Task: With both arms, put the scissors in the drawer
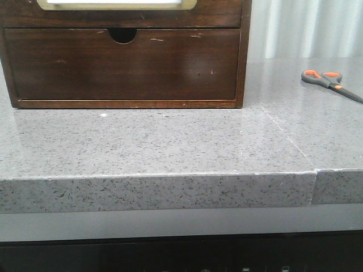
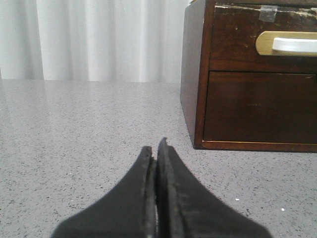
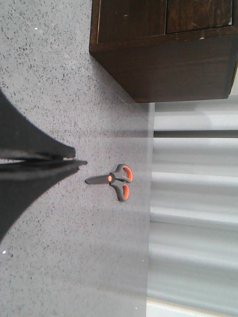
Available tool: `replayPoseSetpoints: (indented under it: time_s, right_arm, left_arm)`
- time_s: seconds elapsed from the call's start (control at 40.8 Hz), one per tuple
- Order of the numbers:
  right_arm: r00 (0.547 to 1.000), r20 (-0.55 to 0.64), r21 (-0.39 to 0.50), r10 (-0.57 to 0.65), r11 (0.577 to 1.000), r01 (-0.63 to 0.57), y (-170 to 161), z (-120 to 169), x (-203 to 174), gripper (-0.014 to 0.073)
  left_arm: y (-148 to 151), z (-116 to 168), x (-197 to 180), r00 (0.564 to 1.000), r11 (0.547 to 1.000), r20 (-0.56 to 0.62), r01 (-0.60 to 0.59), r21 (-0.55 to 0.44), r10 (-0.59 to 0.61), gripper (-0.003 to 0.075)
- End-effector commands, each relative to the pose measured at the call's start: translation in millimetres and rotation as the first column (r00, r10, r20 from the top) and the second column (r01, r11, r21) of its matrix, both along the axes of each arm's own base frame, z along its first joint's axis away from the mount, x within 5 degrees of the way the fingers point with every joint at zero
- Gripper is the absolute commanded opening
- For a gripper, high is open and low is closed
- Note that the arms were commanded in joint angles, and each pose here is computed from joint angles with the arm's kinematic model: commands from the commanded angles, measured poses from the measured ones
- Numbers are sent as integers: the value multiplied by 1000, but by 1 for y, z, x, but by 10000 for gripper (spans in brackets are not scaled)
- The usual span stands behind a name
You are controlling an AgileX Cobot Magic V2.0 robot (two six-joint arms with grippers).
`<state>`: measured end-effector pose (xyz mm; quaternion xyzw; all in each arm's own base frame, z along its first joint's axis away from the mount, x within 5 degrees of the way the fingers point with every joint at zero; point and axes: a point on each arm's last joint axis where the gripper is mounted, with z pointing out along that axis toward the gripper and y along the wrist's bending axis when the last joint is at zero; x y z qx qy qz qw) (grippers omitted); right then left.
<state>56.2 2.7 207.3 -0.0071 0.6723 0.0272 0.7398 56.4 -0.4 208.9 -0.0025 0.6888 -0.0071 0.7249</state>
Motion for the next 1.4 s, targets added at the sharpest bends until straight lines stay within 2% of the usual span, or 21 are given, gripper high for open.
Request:
replayPoseSetpoints:
  time_s: [0.0, 0.147, 0.294, 0.49, 0.71, 0.833, 0.98, 1.176, 1.371]
  right_arm:
    - [994, 109, -4, 2, 1000, -1, 0, 9, -3, -117]
    - [992, 126, 4, 1, 1000, -2, 0, 14, -4, -117]
    - [986, 166, 14, 0, 1000, -2, 0, 40, -10, -117]
    - [984, 178, 14, -5, 1000, 3, -2, 91, -27, -117]
    - [994, 110, 0, -13, 1000, 14, -2, 139, -31, -117]
    - [997, 74, -20, -25, 999, 26, -3, 164, -26, -117]
    - [999, -43, -26, -31, 999, 30, -3, 181, -14, -117]
    - [977, -211, -42, -40, 999, 31, -3, 174, 13, -117]
    - [929, -366, -71, -58, 997, 34, -3, 159, 35, -117]
  left_arm:
    - [0, 1, -1, 997, 1000, 81, 3, -13, -2, -20]
    - [0, 1, -1, 996, 1000, 85, 3, -7, -2, -20]
    - [0, 22, -5, 990, 1000, 142, 4, -17, -2, -20]
    - [0, 84, -24, 964, 1000, 264, 11, -19, -5, -20]
    - [-1, 155, -44, 963, 1000, 269, 18, -15, -14, -20]
    - [-1, 182, -42, 978, 1000, 208, 21, -14, -18, -20]
    - [-2, 203, -30, 993, 1000, 113, 24, -12, -22, -20]
    - [-2, 193, -3, 998, 1000, -49, 25, -13, -25, -20]
    - [-3, 180, 16, 977, 1000, -212, 26, -14, -28, -20]
